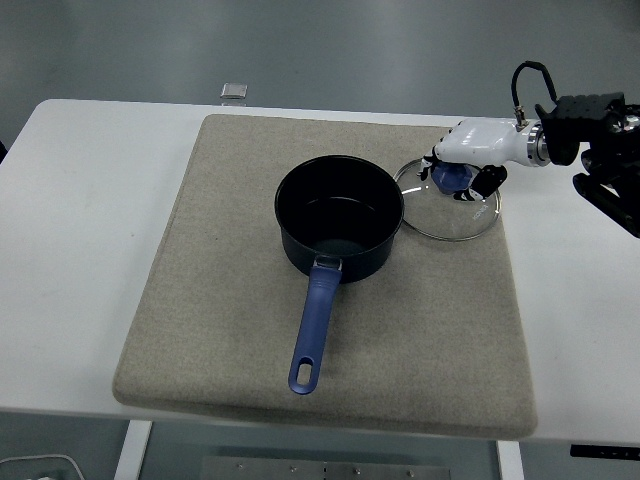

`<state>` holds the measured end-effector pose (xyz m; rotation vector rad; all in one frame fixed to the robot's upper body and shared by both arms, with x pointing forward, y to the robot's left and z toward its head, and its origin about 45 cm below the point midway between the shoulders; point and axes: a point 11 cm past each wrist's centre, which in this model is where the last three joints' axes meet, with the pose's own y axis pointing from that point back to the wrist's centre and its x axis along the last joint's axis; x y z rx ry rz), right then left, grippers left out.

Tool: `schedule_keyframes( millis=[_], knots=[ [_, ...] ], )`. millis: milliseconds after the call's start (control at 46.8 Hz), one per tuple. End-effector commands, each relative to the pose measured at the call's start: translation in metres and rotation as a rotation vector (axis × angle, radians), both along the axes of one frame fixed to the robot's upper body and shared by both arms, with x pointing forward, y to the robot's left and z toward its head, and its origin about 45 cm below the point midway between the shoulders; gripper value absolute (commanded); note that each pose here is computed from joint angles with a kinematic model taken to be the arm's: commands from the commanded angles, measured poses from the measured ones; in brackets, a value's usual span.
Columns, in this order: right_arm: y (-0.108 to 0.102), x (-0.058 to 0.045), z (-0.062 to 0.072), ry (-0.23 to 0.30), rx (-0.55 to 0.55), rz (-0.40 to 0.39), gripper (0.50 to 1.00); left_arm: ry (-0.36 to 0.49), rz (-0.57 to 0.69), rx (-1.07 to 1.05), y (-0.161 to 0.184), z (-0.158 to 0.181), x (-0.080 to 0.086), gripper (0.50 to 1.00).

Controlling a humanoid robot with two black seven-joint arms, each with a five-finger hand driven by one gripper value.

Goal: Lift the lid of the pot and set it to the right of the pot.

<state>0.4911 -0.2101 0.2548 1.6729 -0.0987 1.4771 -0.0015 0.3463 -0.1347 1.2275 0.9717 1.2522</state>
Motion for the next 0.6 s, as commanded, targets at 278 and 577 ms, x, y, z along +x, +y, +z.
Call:
schedule_keyframes(
  millis=[278, 577],
  knots=[
    [-0.0005, 0.0009, 0.0018, -0.002, -0.001, -0.002, 0.901, 0.000, 0.000, 0.000, 0.0000, 0.0000, 0.0000, 1.000],
    [-0.0050, 0.0024, 0.0051, -0.009, -0.015, -0.006, 0.901, 0.000, 0.000, 0.000, 0.0000, 0.0000, 0.0000, 1.000]
  ],
)
